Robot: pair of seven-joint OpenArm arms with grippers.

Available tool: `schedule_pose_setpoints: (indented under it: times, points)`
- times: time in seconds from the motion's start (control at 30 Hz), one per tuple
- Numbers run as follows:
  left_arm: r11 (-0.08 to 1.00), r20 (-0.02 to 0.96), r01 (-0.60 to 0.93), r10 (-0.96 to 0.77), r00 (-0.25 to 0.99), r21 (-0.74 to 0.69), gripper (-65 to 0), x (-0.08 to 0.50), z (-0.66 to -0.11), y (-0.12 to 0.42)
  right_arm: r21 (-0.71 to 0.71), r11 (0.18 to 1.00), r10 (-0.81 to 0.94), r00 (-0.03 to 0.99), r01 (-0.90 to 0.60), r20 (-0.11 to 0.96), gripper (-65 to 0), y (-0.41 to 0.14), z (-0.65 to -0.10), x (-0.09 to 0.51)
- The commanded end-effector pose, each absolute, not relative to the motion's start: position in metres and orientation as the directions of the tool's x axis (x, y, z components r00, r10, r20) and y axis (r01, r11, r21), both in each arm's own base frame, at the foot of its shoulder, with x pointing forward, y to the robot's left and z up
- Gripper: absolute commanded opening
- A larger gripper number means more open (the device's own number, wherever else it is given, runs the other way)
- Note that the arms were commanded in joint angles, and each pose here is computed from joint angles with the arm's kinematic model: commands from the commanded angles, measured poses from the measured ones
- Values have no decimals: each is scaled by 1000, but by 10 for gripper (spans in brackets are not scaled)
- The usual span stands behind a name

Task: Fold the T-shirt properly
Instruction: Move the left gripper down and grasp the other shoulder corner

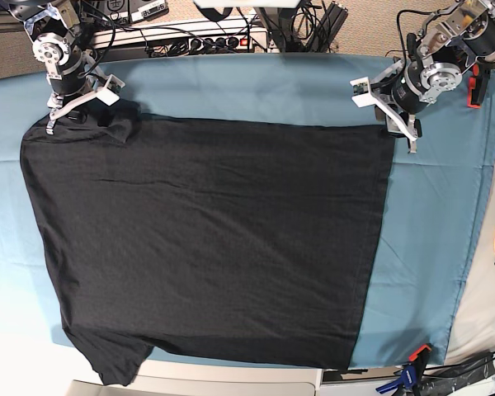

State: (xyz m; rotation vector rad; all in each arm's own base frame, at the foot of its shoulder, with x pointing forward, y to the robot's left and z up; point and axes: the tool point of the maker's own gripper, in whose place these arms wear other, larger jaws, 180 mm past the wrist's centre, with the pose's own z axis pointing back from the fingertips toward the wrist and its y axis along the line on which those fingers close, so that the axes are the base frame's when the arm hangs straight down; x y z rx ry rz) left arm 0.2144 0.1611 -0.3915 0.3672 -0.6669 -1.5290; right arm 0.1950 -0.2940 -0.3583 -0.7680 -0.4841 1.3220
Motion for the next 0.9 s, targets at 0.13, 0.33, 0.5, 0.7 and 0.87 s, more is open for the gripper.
schedule_pose_setpoints:
  times: [0.13, 0.33, 0.5, 0.7, 0.87]
  points:
    - [58, 182, 798, -981, -66, 600, -409, 215, -388, 163, -760, 38, 972, 199, -648, -121, -650, -297, -348, 202]
    - [53, 232, 809, -967, -105, 586, -409, 211, -391, 152, -761, 38, 973, 199, -648, -121, -650, -297, -347, 203]
    - [43, 251, 831, -961, -119, 555, -409, 206, -398, 147, -761, 38, 972, 199, -648, -121, -650, -297, -347, 202]
    - [61, 246, 803, -963, -109, 593, -409, 229, -394, 149, -761, 38, 972, 199, -648, -121, -650, -297, -347, 202]
    - [78, 242, 790, -966, -90, 608, -409, 246, -391, 157, -761, 38, 973, 199, -648, -121, -650, -297, -347, 202]
